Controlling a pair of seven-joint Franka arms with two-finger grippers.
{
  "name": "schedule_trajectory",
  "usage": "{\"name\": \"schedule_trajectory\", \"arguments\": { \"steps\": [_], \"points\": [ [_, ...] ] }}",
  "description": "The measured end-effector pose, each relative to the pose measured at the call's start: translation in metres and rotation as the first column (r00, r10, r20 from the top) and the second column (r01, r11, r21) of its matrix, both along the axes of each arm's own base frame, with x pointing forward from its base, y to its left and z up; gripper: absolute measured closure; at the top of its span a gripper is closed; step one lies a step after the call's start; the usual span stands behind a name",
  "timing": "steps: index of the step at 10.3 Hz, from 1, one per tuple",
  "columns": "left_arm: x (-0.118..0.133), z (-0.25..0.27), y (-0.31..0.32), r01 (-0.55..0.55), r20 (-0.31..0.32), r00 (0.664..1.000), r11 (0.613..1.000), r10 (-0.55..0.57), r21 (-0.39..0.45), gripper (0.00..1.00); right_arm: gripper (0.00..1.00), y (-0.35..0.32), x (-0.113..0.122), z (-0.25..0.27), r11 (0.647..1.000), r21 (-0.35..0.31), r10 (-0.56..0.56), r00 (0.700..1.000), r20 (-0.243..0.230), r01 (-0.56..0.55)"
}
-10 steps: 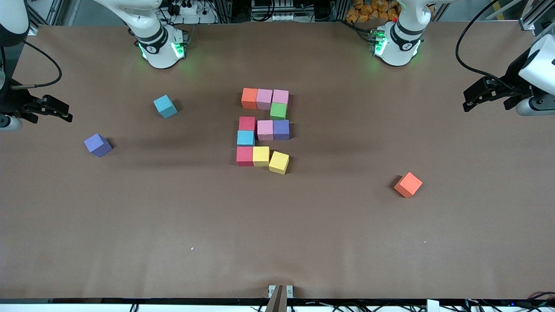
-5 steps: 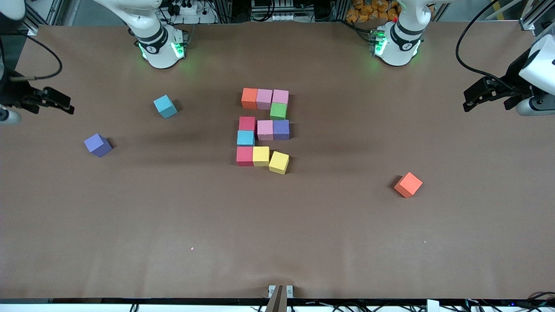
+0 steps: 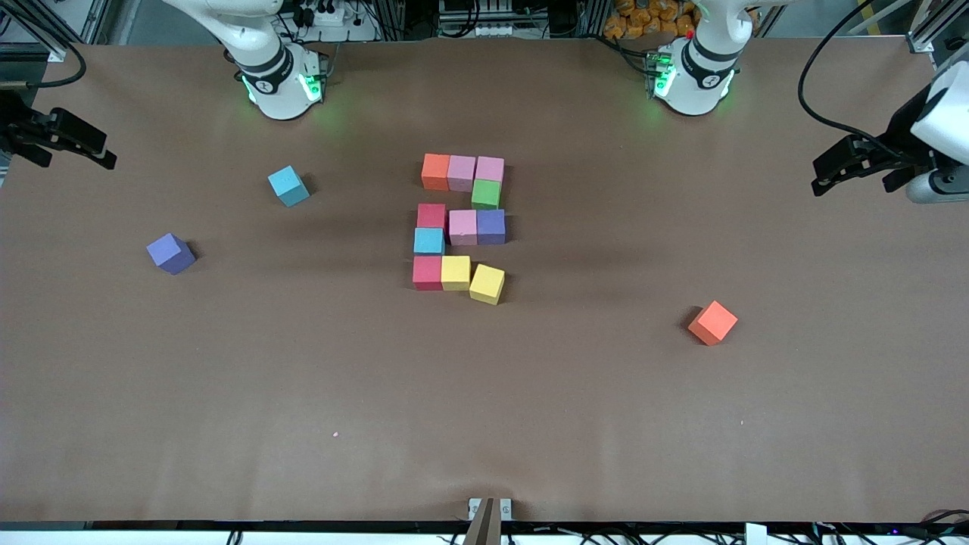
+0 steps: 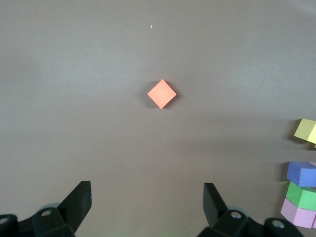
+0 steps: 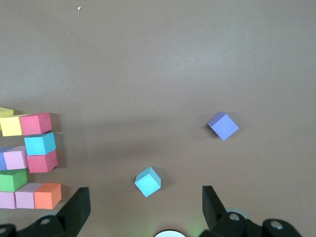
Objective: Form number 2 with 11 blocks
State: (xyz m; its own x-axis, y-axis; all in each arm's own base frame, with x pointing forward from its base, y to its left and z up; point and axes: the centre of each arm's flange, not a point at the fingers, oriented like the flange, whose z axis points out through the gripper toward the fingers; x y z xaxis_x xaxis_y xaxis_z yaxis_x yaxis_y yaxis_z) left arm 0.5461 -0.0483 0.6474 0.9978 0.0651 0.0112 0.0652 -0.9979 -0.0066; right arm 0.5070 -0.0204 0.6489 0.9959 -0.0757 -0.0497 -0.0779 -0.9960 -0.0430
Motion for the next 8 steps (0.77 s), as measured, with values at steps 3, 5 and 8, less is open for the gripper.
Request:
{"name": "schedule_trajectory", "arguments": {
  "steps": [3, 5, 8],
  "points": [
    [0.0, 0.0, 0.003, -0.006, 0.0, 1.0, 1.0, 0.006, 0.0, 0.0, 0.0, 0.012, 0.0, -0.001, 1.0, -0.003, 0.009, 1.0, -0.004, -0.009],
    [0.0, 0.0, 0.003, -0.006, 0.0, 1.0, 1.0, 0.006, 0.0, 0.0, 0.0, 0.016, 0.0, -0.004, 1.0, -0.003, 0.017, 1.0, -0.012, -0.017],
    [0.0, 0.0, 0.001, -0.002, 0.0, 1.0, 1.0, 0.002, 0.0, 0.0, 0.0, 0.016, 0.0, -0.004, 1.0, 0.009, 0.024, 1.0, -0.013, -0.023]
  ]
}}
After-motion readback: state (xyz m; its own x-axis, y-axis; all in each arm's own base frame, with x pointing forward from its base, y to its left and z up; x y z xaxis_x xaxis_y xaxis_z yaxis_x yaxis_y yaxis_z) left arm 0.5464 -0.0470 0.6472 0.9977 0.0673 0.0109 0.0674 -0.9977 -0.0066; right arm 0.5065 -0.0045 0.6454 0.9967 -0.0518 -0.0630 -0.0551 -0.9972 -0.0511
